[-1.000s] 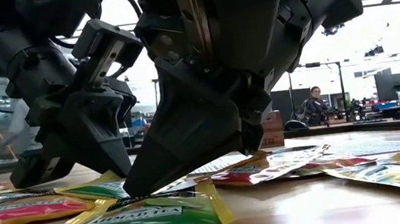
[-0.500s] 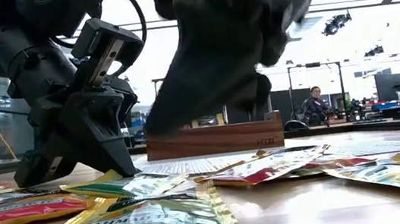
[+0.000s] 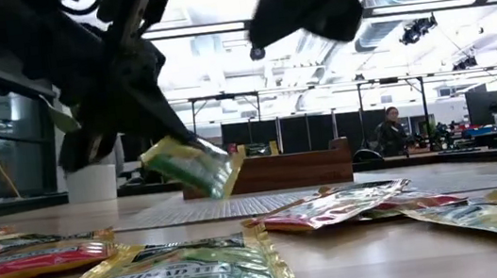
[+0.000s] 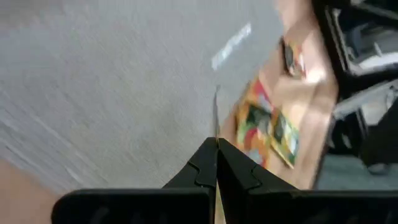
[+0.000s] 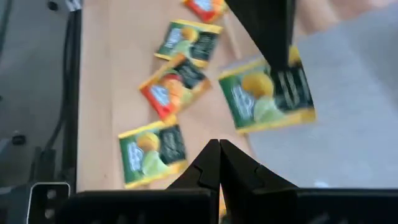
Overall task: Pick & Place Tea
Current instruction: Put the yellow tea bag into the middle section of the wooden organizer
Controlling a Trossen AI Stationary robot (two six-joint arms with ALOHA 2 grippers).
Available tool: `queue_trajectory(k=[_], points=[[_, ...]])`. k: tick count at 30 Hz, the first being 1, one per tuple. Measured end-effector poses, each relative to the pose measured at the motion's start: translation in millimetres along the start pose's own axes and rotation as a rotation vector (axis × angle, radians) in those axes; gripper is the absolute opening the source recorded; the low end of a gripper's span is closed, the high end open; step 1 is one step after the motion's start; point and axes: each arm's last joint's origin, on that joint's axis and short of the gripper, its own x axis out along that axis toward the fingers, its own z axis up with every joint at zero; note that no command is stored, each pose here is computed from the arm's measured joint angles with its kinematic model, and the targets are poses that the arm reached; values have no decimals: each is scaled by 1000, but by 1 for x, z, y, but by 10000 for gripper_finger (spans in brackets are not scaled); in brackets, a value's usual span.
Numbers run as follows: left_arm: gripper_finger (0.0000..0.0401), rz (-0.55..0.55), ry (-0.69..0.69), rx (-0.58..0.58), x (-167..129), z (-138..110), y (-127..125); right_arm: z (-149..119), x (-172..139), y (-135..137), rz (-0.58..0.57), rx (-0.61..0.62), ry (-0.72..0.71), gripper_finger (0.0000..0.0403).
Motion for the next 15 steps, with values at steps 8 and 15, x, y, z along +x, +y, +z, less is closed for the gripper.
queue_trajectory(k=[8, 15], points=[[0, 5, -267, 252, -23, 18, -14, 1, -60, -21, -187, -2, 82, 0], [0, -27, -430, 427, -24, 46, -22, -9, -101, -43, -237, -8, 48, 0]])
